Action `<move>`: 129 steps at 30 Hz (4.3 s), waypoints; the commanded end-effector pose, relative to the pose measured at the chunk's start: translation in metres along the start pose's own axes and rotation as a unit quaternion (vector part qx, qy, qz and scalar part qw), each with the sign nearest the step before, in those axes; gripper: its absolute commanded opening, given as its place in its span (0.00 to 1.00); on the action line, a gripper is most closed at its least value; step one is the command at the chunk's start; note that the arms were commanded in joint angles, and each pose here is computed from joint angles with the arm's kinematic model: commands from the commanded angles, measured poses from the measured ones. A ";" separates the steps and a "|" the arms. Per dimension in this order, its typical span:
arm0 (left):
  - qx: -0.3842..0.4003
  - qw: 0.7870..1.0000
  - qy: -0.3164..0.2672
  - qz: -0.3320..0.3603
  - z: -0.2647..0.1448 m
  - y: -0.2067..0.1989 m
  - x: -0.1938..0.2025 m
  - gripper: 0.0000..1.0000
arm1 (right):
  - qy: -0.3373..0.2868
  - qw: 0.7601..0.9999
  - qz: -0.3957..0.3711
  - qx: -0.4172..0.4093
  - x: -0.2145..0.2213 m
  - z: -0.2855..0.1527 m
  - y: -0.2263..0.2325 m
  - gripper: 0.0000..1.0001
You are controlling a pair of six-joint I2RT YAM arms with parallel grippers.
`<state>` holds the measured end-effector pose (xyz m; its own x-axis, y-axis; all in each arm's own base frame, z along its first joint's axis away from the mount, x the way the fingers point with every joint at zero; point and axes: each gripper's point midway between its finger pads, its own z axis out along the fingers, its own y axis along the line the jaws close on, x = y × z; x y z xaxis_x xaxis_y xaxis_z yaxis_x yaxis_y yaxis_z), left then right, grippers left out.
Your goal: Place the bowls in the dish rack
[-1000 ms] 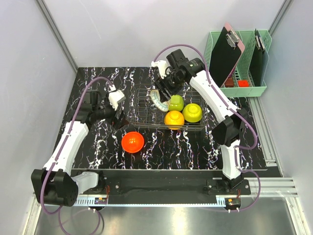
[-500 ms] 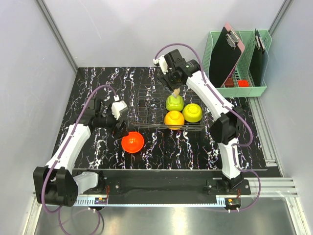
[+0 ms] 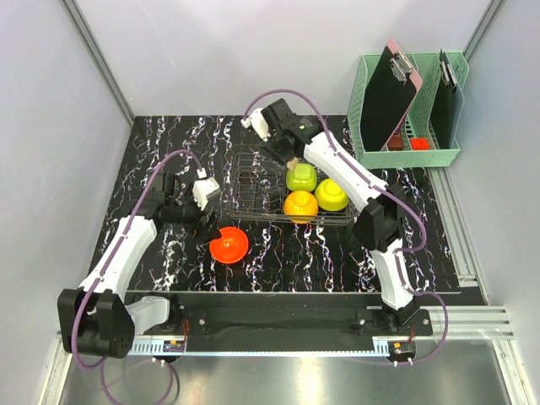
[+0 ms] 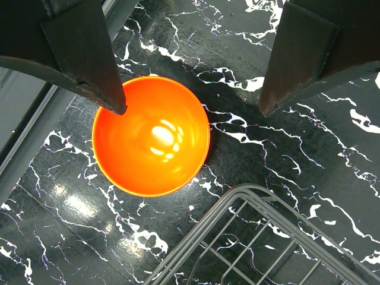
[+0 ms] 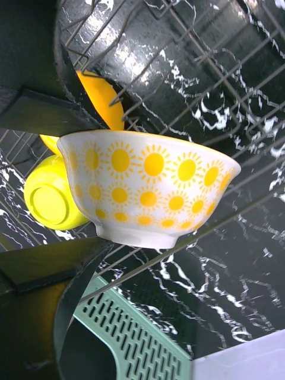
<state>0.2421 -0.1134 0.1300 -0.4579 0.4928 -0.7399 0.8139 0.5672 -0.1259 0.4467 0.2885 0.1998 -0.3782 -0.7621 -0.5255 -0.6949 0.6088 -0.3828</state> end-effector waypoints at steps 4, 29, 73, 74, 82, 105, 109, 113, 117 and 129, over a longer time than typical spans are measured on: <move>0.002 1.000 -0.017 0.013 -0.002 -0.003 -0.003 0.99 | -0.035 0.997 -0.052 0.036 -0.027 0.003 0.001 0.00; 0.011 1.000 -0.017 0.011 0.003 -0.006 0.003 0.99 | -0.045 0.988 -0.130 0.069 -0.037 -0.001 0.007 0.00; -0.010 1.000 0.002 0.002 0.000 0.003 0.015 0.99 | -0.121 0.910 -0.393 -0.049 -0.048 -0.010 0.110 0.99; -0.010 1.000 0.002 0.003 0.000 0.003 0.015 0.99 | -0.125 0.910 -0.393 -0.048 -0.053 -0.009 0.111 0.99; -0.015 1.000 0.001 -0.002 -0.003 0.004 0.021 0.99 | -0.117 0.907 -0.397 -0.071 -0.052 0.024 0.129 0.99; -0.136 0.978 -0.111 -0.114 -0.059 0.063 0.027 0.99 | -0.084 0.919 -0.382 -0.042 -0.052 0.071 0.119 0.99; -0.131 0.977 -0.111 -0.124 -0.059 0.067 0.033 0.99 | -0.075 0.918 -0.390 -0.029 -0.053 0.076 0.113 1.00; -0.131 0.977 -0.112 -0.129 -0.060 0.070 0.036 0.99 | -0.060 0.914 -0.400 -0.026 -0.047 0.078 0.107 1.00; -0.128 0.976 -0.113 -0.134 -0.060 0.070 0.038 0.99 | -0.041 0.910 -0.413 -0.018 -0.041 0.080 0.100 0.99; -0.123 0.976 -0.116 -0.137 -0.061 0.067 0.040 0.99 | -0.016 0.904 -0.427 -0.001 -0.046 0.080 0.084 0.49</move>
<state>0.2544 -0.0125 0.1255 -0.5746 0.1445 -0.8056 0.5129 0.8307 -0.2167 0.4395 0.4103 0.1146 0.2722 -0.9407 -0.2025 -0.7688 -0.0860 -0.6337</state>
